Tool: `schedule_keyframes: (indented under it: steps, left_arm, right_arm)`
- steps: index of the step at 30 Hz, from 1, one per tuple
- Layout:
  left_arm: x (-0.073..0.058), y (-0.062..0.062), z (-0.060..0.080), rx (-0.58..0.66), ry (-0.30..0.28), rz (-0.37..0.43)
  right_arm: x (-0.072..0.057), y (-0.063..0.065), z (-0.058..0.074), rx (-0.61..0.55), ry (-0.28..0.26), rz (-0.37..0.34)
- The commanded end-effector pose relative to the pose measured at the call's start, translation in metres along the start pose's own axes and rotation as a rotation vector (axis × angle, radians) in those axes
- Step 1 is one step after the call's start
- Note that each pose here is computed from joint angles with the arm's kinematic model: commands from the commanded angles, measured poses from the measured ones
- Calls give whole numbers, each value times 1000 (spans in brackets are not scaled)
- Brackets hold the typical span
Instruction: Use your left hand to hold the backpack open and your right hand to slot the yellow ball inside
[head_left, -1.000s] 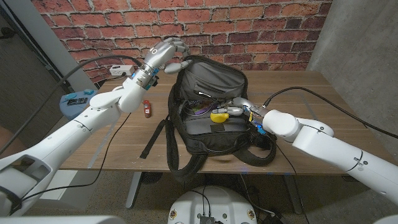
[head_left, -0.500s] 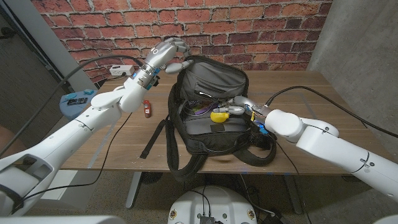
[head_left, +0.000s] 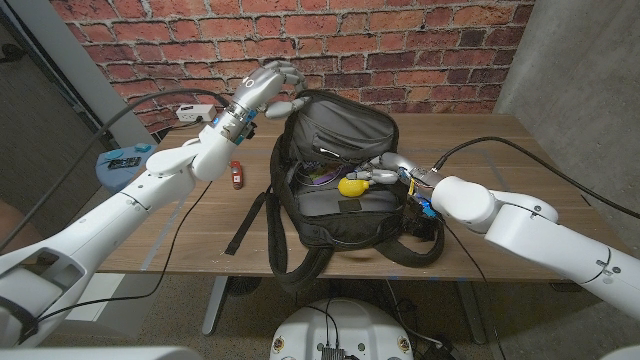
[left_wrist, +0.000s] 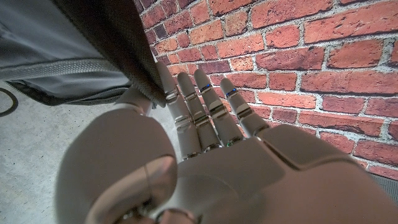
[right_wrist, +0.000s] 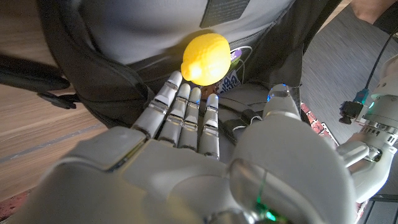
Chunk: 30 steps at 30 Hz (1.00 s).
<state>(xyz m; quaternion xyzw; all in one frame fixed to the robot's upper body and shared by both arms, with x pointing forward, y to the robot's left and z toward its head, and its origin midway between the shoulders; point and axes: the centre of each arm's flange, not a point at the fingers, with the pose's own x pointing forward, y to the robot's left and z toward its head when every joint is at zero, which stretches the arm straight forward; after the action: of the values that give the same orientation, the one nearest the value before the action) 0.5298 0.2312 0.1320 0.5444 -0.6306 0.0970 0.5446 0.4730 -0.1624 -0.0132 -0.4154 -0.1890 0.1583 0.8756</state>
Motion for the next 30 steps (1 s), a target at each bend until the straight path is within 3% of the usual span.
schedule_keyframes:
  steps: [1, 14, 30]
  left_arm:
    - [-2, 1, 1, -5, -6, 15]
    - [-2, 2, 6, -7, -8, 34]
    - [-1, 1, 6, -18, -13, 48]
  right_arm:
    - [-16, 2, -4, 5, 41, -18]
    - [-34, 2, -16, 20, 97, -33]
    - [-58, -4, -34, -2, 210, -62]
